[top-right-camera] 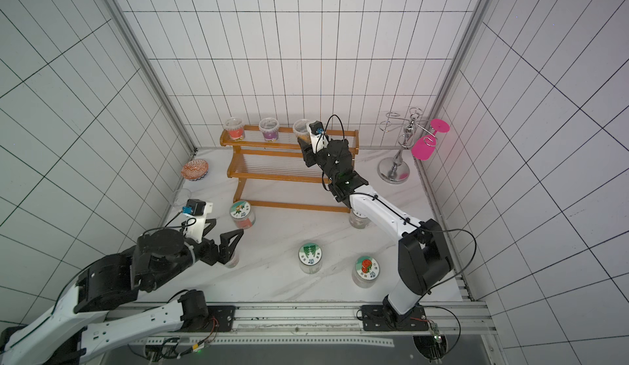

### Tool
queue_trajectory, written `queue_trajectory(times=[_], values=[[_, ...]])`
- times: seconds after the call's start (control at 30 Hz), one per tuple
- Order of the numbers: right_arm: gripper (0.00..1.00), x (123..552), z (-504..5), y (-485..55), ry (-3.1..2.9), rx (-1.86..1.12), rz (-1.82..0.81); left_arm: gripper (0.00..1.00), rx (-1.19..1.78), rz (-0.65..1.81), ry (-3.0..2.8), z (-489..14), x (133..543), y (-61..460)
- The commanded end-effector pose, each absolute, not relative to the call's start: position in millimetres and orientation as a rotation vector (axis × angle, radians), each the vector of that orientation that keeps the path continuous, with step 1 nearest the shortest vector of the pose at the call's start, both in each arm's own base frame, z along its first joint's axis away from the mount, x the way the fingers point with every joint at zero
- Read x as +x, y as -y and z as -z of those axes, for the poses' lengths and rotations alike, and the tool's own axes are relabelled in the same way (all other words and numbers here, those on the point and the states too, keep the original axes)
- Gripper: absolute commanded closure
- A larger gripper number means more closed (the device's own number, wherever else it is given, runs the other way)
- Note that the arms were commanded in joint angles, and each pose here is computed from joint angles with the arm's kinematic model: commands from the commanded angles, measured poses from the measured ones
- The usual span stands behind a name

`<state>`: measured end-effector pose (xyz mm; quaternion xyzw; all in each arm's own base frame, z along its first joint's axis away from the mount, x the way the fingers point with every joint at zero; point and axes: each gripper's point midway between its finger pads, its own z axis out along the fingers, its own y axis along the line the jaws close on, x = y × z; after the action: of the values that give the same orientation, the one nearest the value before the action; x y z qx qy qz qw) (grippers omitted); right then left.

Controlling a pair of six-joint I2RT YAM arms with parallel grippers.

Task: Place the seed container on the shelf
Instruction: Place the seed jar on the shelf.

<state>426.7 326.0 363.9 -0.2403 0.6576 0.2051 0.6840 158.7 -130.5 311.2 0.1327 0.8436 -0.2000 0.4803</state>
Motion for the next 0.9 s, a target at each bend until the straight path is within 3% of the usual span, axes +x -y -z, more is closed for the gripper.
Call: queue_trajectory(times=[0.0, 0.57, 0.87], values=[[0.48, 440, -381, -321, -1.478, -0.488, -0.441, 0.01, 0.292, 0.5, -2.035, -314, 161, 129], [0.48, 467, -357, -320, -1.57, -0.473, -0.38, 0.01, 0.287, 0.503, -2.038, -312, 162, 131], [0.41, 473, -353, -321, -1.585, -0.47, -0.376, 0.01, 0.274, 0.508, -2.033, -313, 162, 129]])
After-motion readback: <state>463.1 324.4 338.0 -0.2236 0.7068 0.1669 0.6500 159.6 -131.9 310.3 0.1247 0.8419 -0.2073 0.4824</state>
